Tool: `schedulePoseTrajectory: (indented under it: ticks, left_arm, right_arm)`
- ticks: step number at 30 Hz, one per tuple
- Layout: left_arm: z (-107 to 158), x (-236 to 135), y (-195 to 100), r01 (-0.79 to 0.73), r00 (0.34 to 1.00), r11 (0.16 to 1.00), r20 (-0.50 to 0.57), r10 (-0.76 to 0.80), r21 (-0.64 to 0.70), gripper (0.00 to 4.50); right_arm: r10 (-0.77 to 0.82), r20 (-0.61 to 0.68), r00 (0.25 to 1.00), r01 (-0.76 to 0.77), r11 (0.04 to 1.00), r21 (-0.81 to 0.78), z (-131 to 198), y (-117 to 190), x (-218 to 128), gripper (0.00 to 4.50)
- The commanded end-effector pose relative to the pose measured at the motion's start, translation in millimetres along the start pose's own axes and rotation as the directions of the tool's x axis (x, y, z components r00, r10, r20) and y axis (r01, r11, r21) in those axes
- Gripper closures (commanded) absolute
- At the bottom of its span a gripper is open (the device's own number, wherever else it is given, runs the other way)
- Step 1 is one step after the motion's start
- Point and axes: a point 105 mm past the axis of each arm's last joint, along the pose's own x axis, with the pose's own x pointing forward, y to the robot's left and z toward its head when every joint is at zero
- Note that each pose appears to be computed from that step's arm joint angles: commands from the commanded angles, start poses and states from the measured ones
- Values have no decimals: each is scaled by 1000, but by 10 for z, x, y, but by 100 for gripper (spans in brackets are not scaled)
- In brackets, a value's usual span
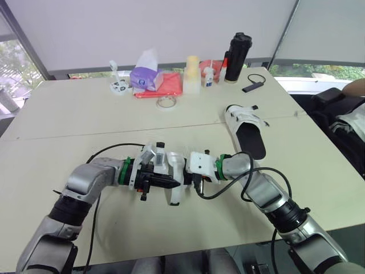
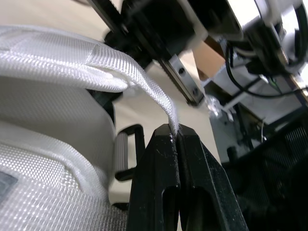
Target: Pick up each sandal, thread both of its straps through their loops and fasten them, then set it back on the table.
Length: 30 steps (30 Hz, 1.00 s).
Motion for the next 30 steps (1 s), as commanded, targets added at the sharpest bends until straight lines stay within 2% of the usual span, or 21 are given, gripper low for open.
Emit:
schedulePoseTrajectory:
  ticks: [1, 5, 10, 13, 20, 30]
  left_arm:
    - [292, -110, 53, -39, 996, 999, 82, 37, 30, 448]
    - [588, -191, 136, -52, 984, 999, 170, 51, 2, 448]
    - [678, -209, 184, -40, 982, 999, 185, 44, -25, 448]
    - [634, -184, 208, -35, 986, 999, 165, 39, -27, 448]
    - [537, -139, 46, 80, 988, 993, 142, -68, -82, 448]
    - [438, -143, 54, 53, 995, 997, 88, -47, -60, 448]
  right_arm:
    - [37, -42, 998, -36, 999, 27, -117, 103, 54, 450]
    - [38, -43, 998, -37, 999, 26, -119, 105, 53, 450]
    - [37, -44, 998, -36, 999, 26, -118, 104, 53, 450]
    - [35, -44, 998, -33, 999, 27, -119, 101, 52, 450]
    - [31, -47, 998, -29, 999, 33, -132, 108, 43, 450]
    - [34, -43, 999, -33, 999, 28, -117, 115, 55, 450]
